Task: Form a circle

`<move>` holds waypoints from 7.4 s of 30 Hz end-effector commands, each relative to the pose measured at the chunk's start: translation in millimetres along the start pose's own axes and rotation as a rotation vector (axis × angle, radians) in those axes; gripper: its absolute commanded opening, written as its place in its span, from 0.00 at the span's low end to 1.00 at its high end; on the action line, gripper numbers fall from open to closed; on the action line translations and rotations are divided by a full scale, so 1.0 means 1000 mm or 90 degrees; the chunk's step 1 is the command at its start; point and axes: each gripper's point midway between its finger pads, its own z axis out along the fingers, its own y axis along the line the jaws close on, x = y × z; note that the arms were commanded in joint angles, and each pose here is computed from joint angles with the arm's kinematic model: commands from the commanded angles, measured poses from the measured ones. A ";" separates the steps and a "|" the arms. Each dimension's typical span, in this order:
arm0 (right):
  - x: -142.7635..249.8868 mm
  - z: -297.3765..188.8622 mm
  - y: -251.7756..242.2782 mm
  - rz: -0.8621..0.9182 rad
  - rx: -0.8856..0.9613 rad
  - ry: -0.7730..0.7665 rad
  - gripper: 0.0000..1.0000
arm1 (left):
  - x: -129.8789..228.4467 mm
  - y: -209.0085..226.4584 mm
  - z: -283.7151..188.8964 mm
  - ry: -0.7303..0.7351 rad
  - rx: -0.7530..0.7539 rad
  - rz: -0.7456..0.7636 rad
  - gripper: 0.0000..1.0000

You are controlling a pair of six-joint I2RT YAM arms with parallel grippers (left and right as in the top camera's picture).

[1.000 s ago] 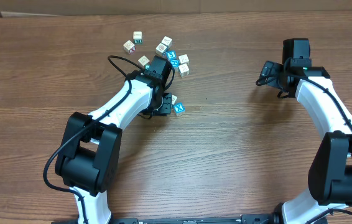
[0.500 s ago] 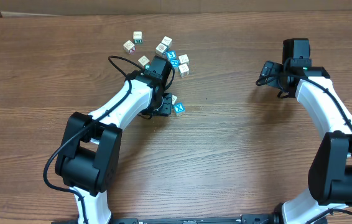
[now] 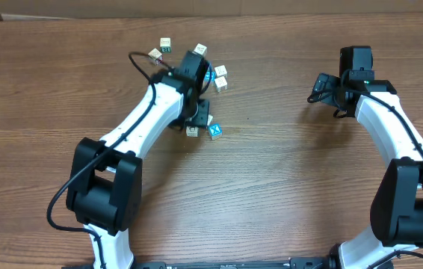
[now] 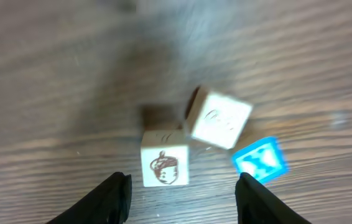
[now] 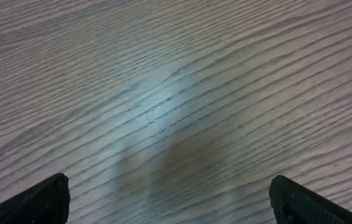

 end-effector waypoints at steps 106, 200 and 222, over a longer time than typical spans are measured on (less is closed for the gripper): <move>-0.008 -0.006 -0.001 0.005 0.000 -0.017 1.00 | -0.039 -0.024 0.068 0.033 0.061 0.117 0.04; -0.008 -0.006 -0.001 0.005 0.000 -0.018 1.00 | 0.003 0.017 0.056 0.149 -0.017 0.008 0.04; -0.008 -0.006 -0.001 0.005 0.000 -0.017 1.00 | 0.003 0.037 0.055 0.145 -0.081 -0.029 0.05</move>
